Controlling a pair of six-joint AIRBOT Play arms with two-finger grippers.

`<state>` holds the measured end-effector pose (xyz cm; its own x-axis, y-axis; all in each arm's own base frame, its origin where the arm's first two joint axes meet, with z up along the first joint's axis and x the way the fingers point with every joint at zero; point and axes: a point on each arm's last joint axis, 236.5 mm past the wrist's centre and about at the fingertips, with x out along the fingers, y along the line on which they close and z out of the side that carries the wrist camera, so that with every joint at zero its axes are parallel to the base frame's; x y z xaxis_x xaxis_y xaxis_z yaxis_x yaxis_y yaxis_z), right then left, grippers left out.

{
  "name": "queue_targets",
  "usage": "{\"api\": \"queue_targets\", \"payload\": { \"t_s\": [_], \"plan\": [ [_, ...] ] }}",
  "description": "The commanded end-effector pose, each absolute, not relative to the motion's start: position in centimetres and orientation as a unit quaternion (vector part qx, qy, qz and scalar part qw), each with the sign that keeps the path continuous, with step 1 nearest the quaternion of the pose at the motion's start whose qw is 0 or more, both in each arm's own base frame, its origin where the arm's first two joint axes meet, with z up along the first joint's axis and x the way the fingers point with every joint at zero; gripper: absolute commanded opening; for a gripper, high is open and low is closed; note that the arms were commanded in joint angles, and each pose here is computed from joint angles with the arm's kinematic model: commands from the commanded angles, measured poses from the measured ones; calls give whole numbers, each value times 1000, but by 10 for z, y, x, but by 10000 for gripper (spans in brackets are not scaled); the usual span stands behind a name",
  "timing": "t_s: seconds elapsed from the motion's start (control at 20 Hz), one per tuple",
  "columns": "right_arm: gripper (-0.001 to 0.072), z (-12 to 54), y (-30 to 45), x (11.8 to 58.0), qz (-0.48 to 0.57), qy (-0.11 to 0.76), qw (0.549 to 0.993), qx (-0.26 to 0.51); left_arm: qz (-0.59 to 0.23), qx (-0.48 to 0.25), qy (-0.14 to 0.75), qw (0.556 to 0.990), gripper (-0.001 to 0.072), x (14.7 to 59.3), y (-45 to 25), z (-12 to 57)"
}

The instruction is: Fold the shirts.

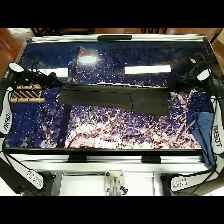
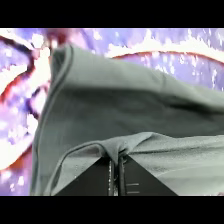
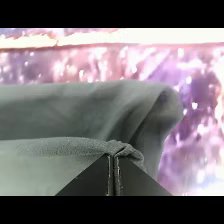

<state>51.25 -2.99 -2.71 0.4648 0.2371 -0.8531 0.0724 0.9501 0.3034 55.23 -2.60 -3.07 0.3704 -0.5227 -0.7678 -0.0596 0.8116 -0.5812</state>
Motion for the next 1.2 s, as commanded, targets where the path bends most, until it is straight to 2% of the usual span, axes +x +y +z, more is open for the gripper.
{"api": "queue_targets", "payload": {
  "t_s": [0.0,0.1,0.15,0.2,0.25,0.3,0.35,0.4,0.45,0.6,0.8,1.0,1.15],
  "plan": [
    [71,-56,-32,528,34,521,836,169,-133,-299,548,769,32,564,-34,-61],
    [96,-70,-28,523,36,537,824,180,-124,-317,565,752,32,561,-41,-80],
    [329,-70,-24,523,40,537,821,189,-122,-326,569,745,36,560,-45,-84],
    [613,-65,-19,522,54,537,821,185,-131,-337,566,741,82,561,-50,-81],
    [622,-60,-18,516,72,541,821,165,-140,-352,560,737,318,562,-54,-72],
    [622,-53,-24,508,76,549,819,147,-153,-361,560,730,631,560,-57,-63],
    [624,-47,-33,498,74,559,814,138,-164,-359,564,725,682,557,-56,-54],
    [627,-44,-41,483,74,577,801,141,-176,-354,570,720,682,553,-54,-44],
    [685,-45,-46,468,78,598,782,155,-187,-349,576,716,681,548,-52,-35],
    [685,-59,-53,435,89,649,732,187,-234,-312,599,699,680,525,-56,-8],
    [685,-70,-24,446,148,634,728,215,-250,-263,612,702,657,504,-60,17],
    [684,-95,-9,455,154,638,722,219,-261,-244,596,719,656,501,-71,45],
    [683,-115,2,460,153,643,719,215,-275,-231,599,716,655,494,-84,54]
  ]
}}
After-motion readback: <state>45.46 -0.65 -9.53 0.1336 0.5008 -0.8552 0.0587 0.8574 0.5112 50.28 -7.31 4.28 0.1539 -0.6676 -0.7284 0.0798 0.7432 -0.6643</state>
